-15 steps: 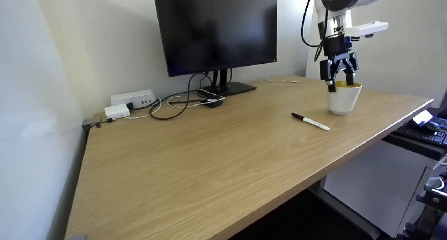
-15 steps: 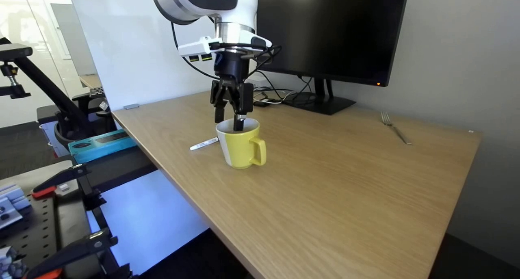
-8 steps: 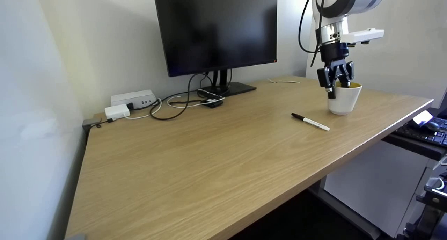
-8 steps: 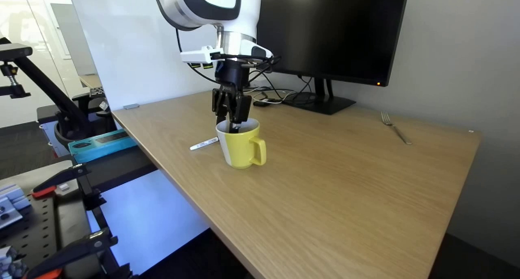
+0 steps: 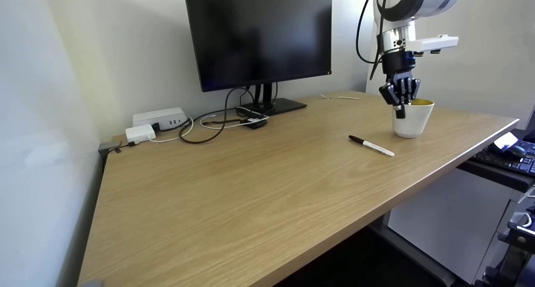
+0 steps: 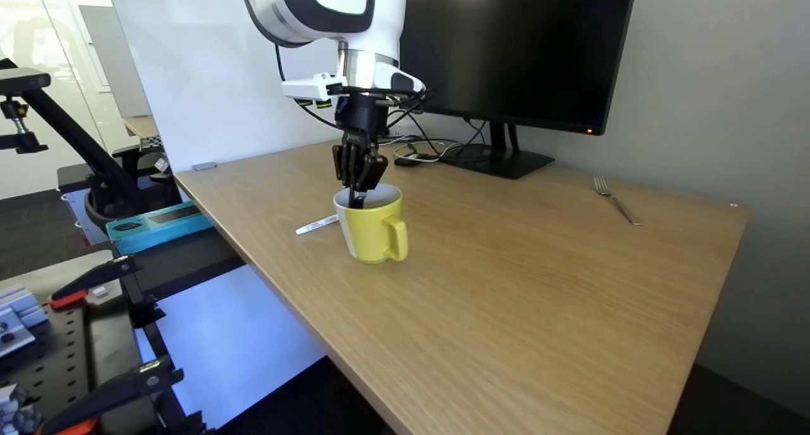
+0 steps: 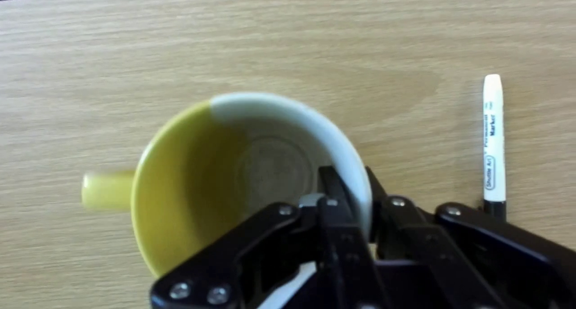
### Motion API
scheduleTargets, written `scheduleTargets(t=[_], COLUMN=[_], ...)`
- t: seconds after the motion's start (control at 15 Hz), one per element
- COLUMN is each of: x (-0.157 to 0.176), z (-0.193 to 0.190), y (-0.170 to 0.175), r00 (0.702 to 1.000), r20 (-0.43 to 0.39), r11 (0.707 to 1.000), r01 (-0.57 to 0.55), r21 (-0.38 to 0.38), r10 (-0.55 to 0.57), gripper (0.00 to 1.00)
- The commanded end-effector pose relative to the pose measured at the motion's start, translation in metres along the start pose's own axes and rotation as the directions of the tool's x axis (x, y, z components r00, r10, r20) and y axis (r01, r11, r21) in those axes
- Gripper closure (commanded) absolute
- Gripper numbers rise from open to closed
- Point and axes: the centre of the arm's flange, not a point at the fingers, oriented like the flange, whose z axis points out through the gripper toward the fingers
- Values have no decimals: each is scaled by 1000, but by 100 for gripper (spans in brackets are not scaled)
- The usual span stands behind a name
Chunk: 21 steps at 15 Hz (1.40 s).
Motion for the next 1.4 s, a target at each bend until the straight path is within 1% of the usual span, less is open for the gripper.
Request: scheduleTargets(t=[0.0, 0.07, 0.13, 0.33, 0.53, 0.6, 0.73, 1.07, 1.33], x=[-3, -5, -6, -13, -24, -29, -38, -62, -64], z=[-13, -21, -27, -55, -82, -90, -99, -105, -111], y=[3, 4, 4, -1, -18, -29, -53, -128, -182], r00=[998, 997, 995, 985, 973, 967, 960, 945, 932], r20=[-62, -81, -103, -172, -231, -254, -274, -275, -265], r11=[999, 999, 998, 997, 998, 998, 997, 983, 968], r01=[-6, -8, -14, -8, 14, 25, 68, 184, 248], r21=[43, 52, 60, 72, 61, 50, 39, 4, -32], r10=[8, 12, 20, 20, 1, -11, -55, -176, -248], gripper=[100, 97, 98, 98, 98, 98, 98, 98, 98])
